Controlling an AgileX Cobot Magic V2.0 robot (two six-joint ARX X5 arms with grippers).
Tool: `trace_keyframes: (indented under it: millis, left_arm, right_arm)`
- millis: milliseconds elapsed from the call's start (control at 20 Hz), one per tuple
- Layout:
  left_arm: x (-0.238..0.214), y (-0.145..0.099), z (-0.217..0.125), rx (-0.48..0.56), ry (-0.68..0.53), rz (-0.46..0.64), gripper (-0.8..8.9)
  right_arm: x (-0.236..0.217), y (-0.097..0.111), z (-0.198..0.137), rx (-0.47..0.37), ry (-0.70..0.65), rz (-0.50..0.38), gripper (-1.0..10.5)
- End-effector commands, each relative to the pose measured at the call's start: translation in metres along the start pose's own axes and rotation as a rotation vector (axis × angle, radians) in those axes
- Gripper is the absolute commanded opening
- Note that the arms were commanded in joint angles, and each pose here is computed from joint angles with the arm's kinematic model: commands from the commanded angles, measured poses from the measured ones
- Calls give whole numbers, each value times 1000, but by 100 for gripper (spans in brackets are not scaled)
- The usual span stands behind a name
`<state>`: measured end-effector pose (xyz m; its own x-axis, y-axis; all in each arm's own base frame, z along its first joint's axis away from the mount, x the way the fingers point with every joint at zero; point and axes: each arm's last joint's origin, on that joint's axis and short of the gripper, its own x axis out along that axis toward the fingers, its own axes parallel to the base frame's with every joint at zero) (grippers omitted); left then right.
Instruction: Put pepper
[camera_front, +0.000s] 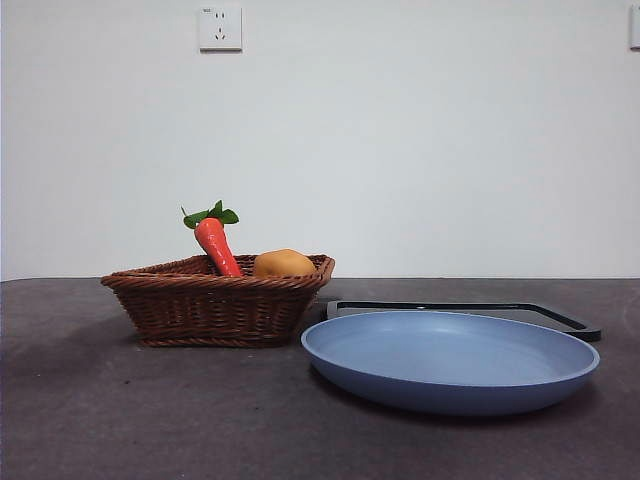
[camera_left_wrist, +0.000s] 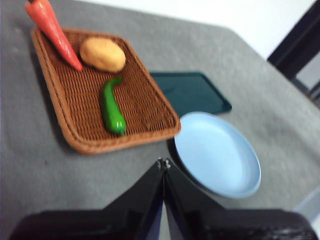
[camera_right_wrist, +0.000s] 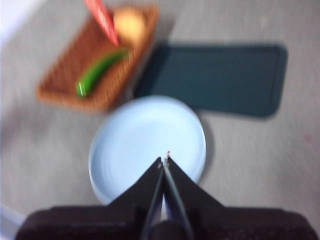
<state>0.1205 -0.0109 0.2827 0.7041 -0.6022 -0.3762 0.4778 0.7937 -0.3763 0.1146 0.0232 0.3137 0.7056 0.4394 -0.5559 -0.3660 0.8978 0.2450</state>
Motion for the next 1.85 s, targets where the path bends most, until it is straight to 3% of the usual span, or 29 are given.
trace_keyframes:
  millis: [50,400,500,550,600,1100,1450,1700,1850]
  left_arm:
    - [-5,-5,5,79,41,-11,6]
    - [-11,-10,10,106,70,-9,19]
    - [-11,-10,10,105,70,-8,189]
    - [-11,-10,10,106,70,-8,324]
    - [-11,-10,10,104,70,-8,381]
    - [-11,-10,12,98,55,-8,378]
    - [-11,-10,12,101,52,-8,378]
    - [-11,-10,12,101,52,-8,378]
    - [-11,-10,12,101,52,-8,378]
  right_arm:
    - [-5,3,6,-94,63,5,6]
    - [-4,2,8,-103,123,7,15]
    - [-4,2,8,-96,123,7,107]
    - [-4,2,8,-88,123,6,198]
    - [-4,2,8,-82,124,6,284]
    - [26,-9,16,-42,214,9,299]
    - [111,-38,21,30,415,19,299]
    - [174,-46,7,27,531,46,298]
    - [198,-51,-2,10,571,5,297]
